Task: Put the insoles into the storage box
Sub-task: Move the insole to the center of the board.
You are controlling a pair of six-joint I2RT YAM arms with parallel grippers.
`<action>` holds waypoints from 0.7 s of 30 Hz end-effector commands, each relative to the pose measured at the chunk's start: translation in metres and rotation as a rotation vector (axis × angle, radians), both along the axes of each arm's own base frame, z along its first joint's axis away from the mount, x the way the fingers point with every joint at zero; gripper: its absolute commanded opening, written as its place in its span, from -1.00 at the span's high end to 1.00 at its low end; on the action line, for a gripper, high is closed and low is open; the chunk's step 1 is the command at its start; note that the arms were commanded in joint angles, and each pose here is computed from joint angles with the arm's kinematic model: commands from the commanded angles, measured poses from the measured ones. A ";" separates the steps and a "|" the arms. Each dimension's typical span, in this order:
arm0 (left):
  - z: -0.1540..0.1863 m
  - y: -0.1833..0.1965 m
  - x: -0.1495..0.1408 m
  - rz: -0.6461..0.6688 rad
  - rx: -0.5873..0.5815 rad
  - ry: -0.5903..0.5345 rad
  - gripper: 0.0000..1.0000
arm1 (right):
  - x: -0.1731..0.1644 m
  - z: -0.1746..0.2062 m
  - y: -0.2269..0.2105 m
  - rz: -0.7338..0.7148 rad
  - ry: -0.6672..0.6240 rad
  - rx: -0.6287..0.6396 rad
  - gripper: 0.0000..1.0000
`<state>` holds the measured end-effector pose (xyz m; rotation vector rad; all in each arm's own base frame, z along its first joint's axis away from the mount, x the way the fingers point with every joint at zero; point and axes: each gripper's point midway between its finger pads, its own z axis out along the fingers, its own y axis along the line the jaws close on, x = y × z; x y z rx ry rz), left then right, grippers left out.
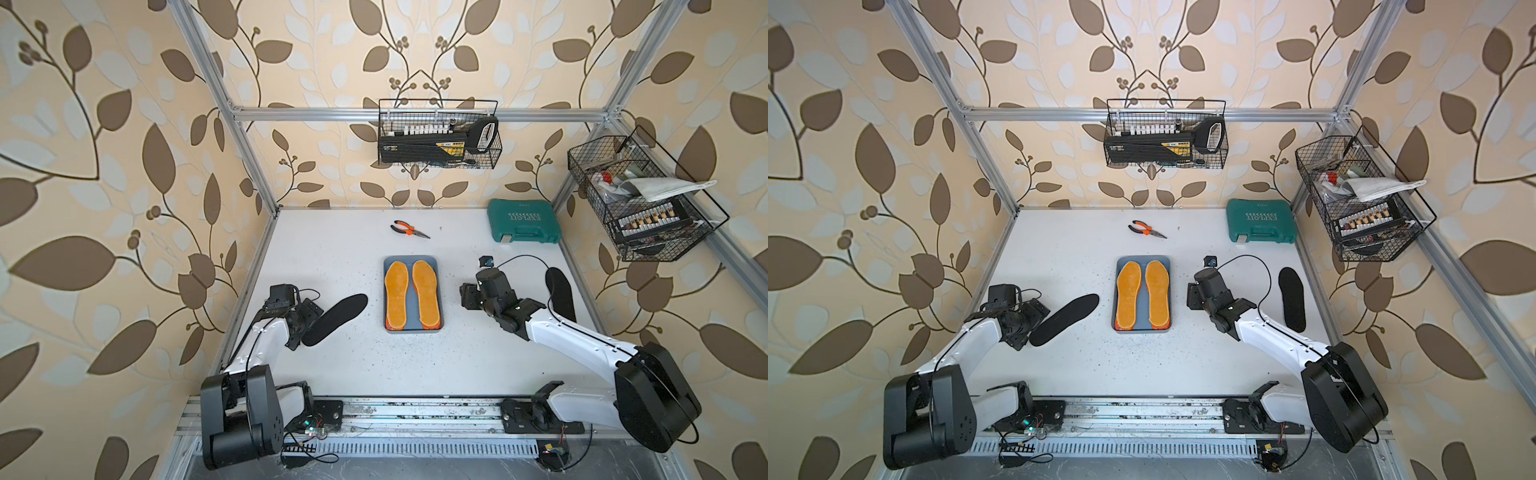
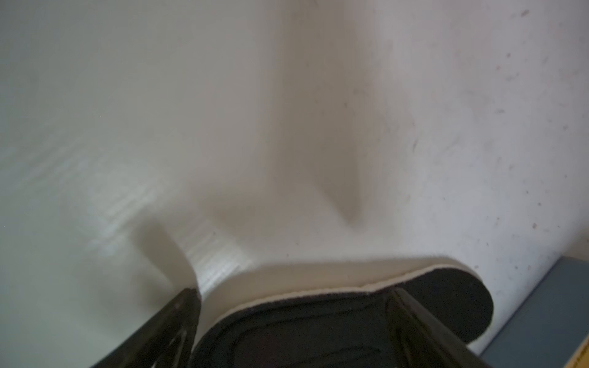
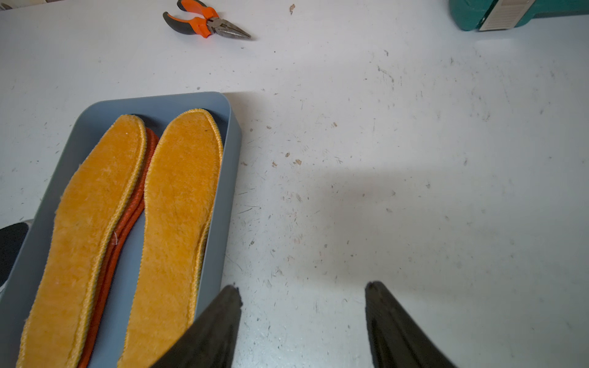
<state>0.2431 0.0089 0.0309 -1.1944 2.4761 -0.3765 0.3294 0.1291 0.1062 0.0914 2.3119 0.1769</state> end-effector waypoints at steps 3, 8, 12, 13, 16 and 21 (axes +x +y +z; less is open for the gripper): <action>-0.008 -0.045 -0.024 -0.005 -0.135 0.033 -0.83 | 0.003 0.008 0.002 -0.001 -0.009 0.026 -0.29; -0.002 -0.085 -0.027 -0.067 -0.173 -0.031 -0.76 | 0.003 0.007 0.003 0.001 -0.003 0.026 -0.29; 0.016 -0.114 -0.009 -0.215 -0.190 -0.094 -0.73 | 0.003 0.007 0.003 0.002 -0.001 0.021 -0.29; 0.023 -0.120 -0.003 -0.263 -0.190 -0.098 -0.73 | 0.003 0.007 0.003 0.003 -0.002 0.022 -0.29; 0.042 -0.133 0.011 -0.374 -0.185 -0.114 -0.71 | 0.003 0.006 0.003 0.008 0.001 0.019 -0.30; 0.073 -0.136 0.039 -0.507 -0.088 -0.203 -0.71 | 0.002 0.009 0.019 0.100 -0.010 0.051 -0.30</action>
